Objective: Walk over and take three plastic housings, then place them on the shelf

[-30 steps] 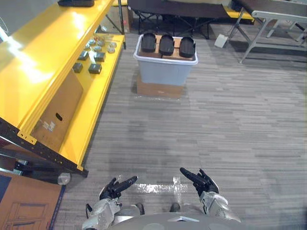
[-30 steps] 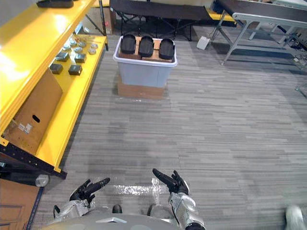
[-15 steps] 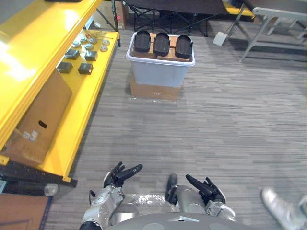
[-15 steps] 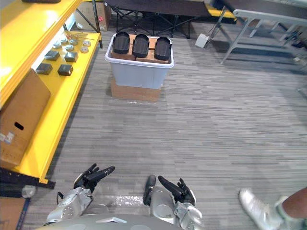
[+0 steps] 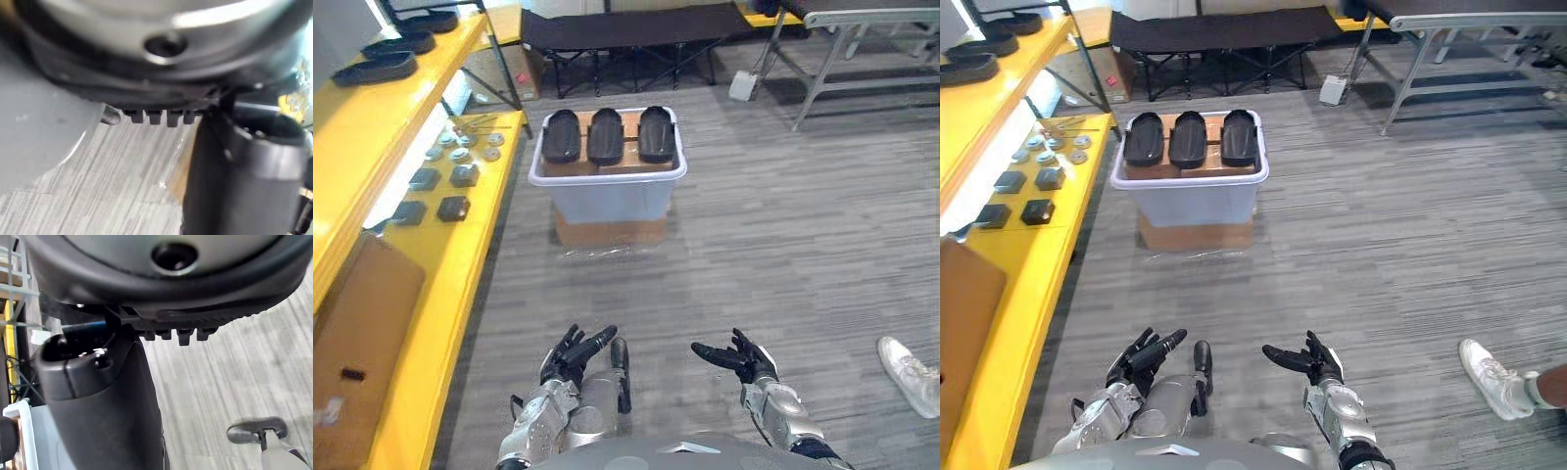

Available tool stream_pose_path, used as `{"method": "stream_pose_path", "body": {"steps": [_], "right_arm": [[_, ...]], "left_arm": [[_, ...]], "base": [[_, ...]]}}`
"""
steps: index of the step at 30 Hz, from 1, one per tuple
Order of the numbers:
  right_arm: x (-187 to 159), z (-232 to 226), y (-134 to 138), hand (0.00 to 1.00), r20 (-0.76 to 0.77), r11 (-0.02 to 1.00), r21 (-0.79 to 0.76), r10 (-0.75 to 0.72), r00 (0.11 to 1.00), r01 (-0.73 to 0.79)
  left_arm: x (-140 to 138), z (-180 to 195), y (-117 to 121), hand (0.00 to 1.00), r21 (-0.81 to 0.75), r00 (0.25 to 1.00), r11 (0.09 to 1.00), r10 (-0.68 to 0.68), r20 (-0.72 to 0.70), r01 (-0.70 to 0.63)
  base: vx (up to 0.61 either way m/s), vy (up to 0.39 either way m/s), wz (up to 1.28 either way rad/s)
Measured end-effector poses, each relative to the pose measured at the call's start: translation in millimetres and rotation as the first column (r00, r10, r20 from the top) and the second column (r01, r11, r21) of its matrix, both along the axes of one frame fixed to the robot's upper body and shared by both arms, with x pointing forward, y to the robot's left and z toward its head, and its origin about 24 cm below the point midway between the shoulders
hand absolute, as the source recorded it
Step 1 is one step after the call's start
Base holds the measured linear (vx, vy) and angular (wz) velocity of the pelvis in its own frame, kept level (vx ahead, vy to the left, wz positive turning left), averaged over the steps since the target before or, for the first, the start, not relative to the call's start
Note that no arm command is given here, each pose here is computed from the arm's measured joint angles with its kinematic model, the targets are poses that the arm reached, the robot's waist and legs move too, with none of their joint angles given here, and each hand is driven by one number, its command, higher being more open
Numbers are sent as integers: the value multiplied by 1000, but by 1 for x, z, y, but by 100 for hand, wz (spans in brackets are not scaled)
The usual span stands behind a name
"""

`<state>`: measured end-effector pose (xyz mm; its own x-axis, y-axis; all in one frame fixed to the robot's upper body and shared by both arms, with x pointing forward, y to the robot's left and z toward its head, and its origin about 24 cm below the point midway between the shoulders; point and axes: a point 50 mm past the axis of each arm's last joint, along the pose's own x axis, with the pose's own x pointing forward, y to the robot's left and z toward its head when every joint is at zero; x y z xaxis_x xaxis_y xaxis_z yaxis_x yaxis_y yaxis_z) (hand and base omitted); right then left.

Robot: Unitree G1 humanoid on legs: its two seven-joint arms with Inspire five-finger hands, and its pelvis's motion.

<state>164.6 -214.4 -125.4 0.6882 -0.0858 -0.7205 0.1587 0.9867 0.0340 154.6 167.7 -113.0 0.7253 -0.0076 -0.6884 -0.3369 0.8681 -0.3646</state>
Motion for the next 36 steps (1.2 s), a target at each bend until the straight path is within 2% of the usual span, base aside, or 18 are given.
{"method": "stream_pose_path", "body": {"steps": [2,7,10,12,16,20,22,29,33,36], "right_arm": [[-4,-3,5,100,-9,1000,21,7,1000,-7],[-8,-8,29,100,-19,994,96,47,999,-45],[2,-4,34,100,17,993,103,52,999,-53],[5,-1,35,100,49,993,101,55,997,-59],[-7,-4,33,100,51,993,104,44,998,-49],[-16,-5,9,100,12,997,66,-31,999,30],[-20,-7,4,100,-3,993,74,-93,996,93],[-8,15,-17,100,130,980,51,-195,972,190],[-2,17,3,100,163,956,107,-289,943,274],[11,31,4,100,237,949,111,-314,920,295]], "left_arm": [[0,2,12,100,40,1000,999,1,5,-1],[-4,-2,21,100,100,999,995,17,-45,-13],[20,8,15,100,107,1000,994,1,8,-2],[22,9,15,100,84,999,996,32,14,-33],[6,4,23,100,52,994,993,108,-8,-107],[-26,-15,8,100,-17,983,989,146,-114,-149],[-29,-16,12,100,-19,981,987,157,-112,-161],[-26,-16,12,100,3,993,997,74,-94,-74],[-9,-8,20,100,76,995,993,-85,-53,89],[-9,-6,17,100,64,991,990,-118,-62,122]], "base": [[532,197,-17],[515,126,18],[448,-45,72],[293,-106,61],[302,-305,84],[224,-241,71],[184,-165,58],[164,83,5],[131,239,-13],[69,156,-19]]}}
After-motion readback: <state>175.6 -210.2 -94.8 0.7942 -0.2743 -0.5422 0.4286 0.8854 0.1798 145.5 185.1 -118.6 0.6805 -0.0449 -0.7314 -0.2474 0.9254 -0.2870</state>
